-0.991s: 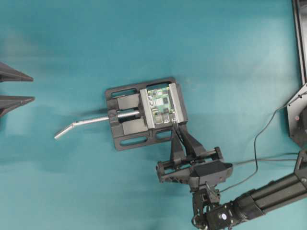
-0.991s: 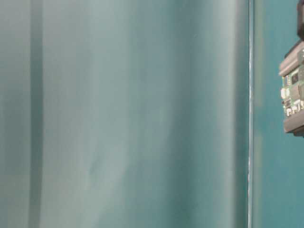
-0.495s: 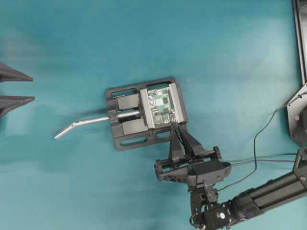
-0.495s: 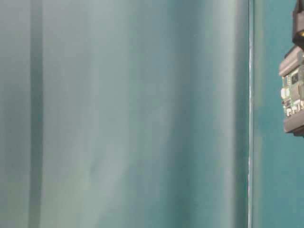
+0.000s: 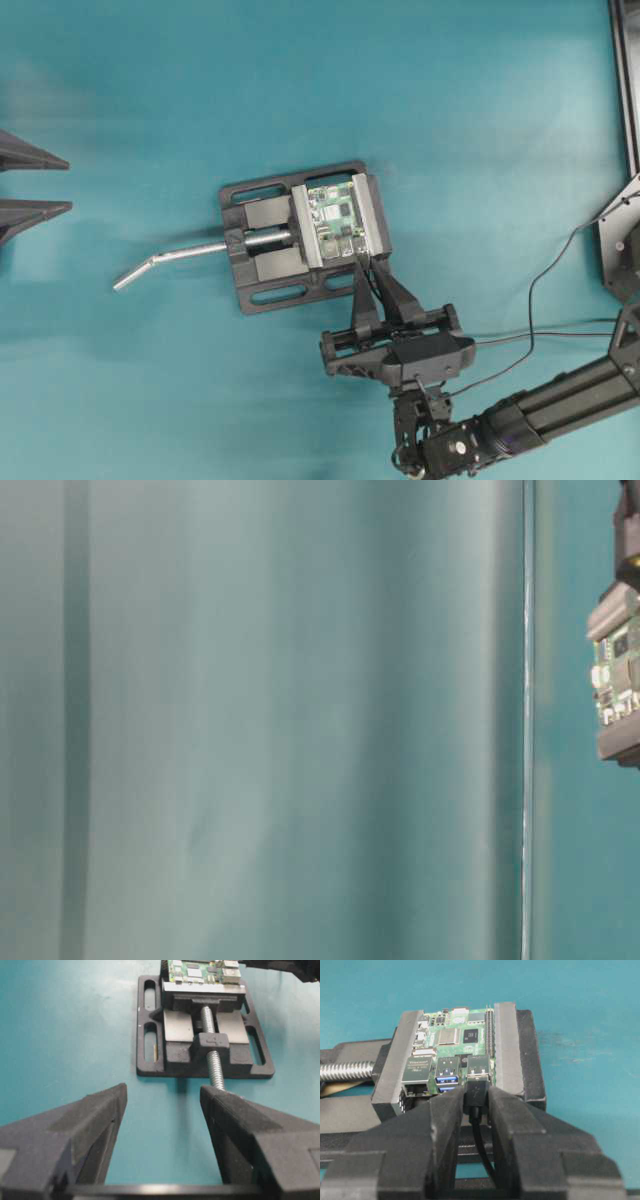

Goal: Insert the USB into the fixed PCB.
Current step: 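Push the USB plug forward into the port with the right gripper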

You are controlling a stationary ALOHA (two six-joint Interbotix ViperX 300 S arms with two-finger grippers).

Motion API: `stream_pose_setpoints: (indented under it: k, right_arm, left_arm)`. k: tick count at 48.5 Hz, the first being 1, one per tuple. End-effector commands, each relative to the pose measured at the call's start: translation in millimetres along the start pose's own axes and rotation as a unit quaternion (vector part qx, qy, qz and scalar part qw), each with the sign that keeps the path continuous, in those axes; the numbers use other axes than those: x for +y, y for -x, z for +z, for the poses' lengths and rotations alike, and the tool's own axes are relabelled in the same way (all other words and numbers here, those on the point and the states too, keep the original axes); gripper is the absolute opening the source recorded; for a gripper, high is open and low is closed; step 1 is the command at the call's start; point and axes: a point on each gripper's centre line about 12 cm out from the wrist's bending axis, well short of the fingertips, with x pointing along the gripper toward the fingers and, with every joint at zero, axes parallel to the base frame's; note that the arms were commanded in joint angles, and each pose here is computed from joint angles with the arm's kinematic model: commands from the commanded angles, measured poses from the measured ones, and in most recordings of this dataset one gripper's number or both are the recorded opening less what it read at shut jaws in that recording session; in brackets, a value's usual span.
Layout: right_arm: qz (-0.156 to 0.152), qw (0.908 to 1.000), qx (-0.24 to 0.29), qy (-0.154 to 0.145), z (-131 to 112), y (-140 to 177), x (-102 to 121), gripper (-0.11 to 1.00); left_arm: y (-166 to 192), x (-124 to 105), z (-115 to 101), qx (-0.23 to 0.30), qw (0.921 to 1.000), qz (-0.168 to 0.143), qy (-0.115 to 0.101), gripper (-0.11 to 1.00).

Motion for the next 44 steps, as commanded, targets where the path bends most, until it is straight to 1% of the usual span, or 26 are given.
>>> stream_pose_setpoints:
  k: [1,12,16,20,25,44]
  right_arm:
    - [-0.026,0.9992,-0.014,-0.027,19,-30,13,0.21]
    - [-0.023,0.9993,-0.012,-0.027,20,-28,14,0.21]
    - [-0.016,0.9994,-0.014,-0.026,21,-26,16,0.21]
    - [-0.011,0.9997,-0.016,-0.016,21,-24,17,0.20]
    - [-0.012,0.9997,-0.017,-0.010,22,-24,18,0.21]
    - [-0.013,0.9998,-0.012,-0.011,21,-19,17,0.20]
  left_arm:
    - [0,0,6,-0.007,1.0000,0.001,-0.003,0.64]
    - [0,0,6,-0.007,1.0000,0.001,-0.003,0.64]
    - [0,0,6,-0.007,1.0000,0.001,-0.003,0.64]
    - [0,0,6,-0.007,1.0000,0.001,-0.003,0.64]
    - [0,0,6,-0.007,1.0000,0.001,-0.003,0.64]
    - [0,0,6,-0.007,1.0000,0.001,-0.003,0.64]
